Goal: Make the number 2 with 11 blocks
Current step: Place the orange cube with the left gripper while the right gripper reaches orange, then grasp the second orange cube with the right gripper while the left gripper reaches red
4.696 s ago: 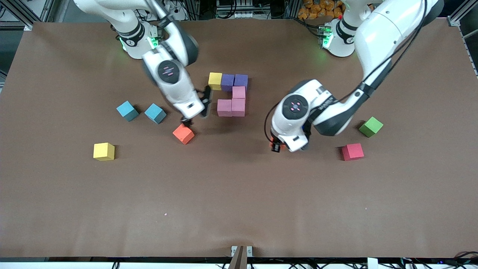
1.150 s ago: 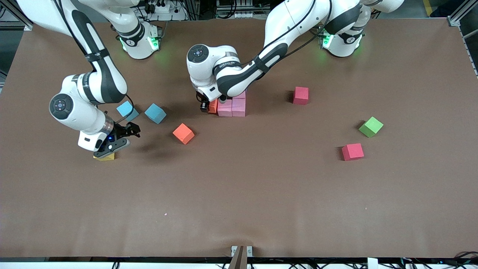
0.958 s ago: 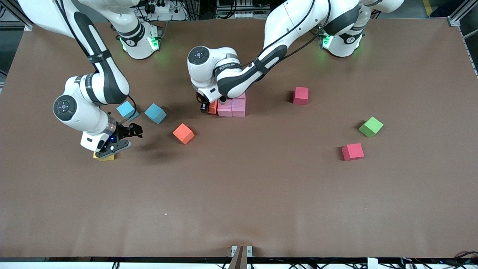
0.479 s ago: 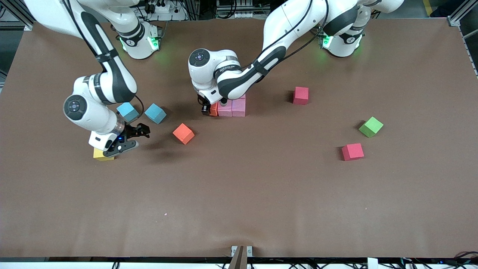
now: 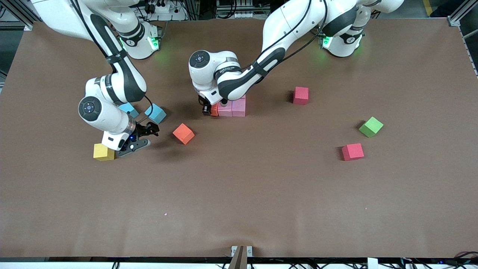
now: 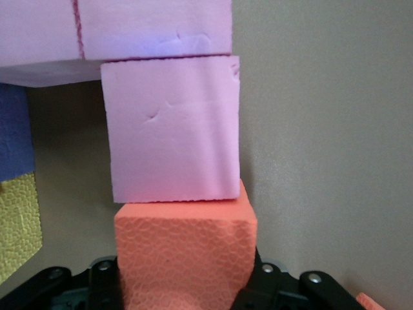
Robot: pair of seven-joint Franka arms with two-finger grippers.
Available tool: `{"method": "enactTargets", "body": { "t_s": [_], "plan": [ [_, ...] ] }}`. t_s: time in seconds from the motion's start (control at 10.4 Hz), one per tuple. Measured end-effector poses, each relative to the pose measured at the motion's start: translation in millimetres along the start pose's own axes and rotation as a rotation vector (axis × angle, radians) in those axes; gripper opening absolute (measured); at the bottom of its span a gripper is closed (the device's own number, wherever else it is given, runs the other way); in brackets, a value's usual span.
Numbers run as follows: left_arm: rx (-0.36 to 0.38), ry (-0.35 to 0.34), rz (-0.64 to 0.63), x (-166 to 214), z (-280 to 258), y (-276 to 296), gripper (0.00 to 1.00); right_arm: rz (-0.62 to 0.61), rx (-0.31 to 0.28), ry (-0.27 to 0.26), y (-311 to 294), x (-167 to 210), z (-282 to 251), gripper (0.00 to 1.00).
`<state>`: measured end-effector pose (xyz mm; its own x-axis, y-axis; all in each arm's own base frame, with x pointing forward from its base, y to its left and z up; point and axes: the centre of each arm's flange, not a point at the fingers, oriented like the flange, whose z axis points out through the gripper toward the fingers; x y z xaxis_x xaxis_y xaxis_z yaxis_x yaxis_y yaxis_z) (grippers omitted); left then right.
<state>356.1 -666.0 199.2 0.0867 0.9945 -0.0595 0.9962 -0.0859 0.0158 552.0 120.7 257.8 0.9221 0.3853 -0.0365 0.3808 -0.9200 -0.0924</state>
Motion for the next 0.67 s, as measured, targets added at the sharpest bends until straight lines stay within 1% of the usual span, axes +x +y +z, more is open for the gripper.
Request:
{"method": "enactTargets", "body": {
  "t_s": [0.1,0.19,0.38,0.67],
  "plan": [
    [0.001,0.0,0.0,0.1,1.1,-0.2,0.69,-0.005,0.001,-0.001,-0.8,0.3,0.8,1.0],
    [0.001,-0.001,0.0,0.1,2.0,-0.3,0.81,-0.009,0.002,-0.002,-2.3,0.8,2.0,1.0],
    [0.0,-0.005,-0.001,-0.4,1.6,0.1,1.0,-0.015,0.005,-0.004,-4.1,2.1,4.3,1.0],
    [0.005,-0.021,-0.02,-3.4,-11.1,4.8,1.0,-0.042,0.007,-0.004,-8.7,4.4,5.6,1.0]
  ]
}}
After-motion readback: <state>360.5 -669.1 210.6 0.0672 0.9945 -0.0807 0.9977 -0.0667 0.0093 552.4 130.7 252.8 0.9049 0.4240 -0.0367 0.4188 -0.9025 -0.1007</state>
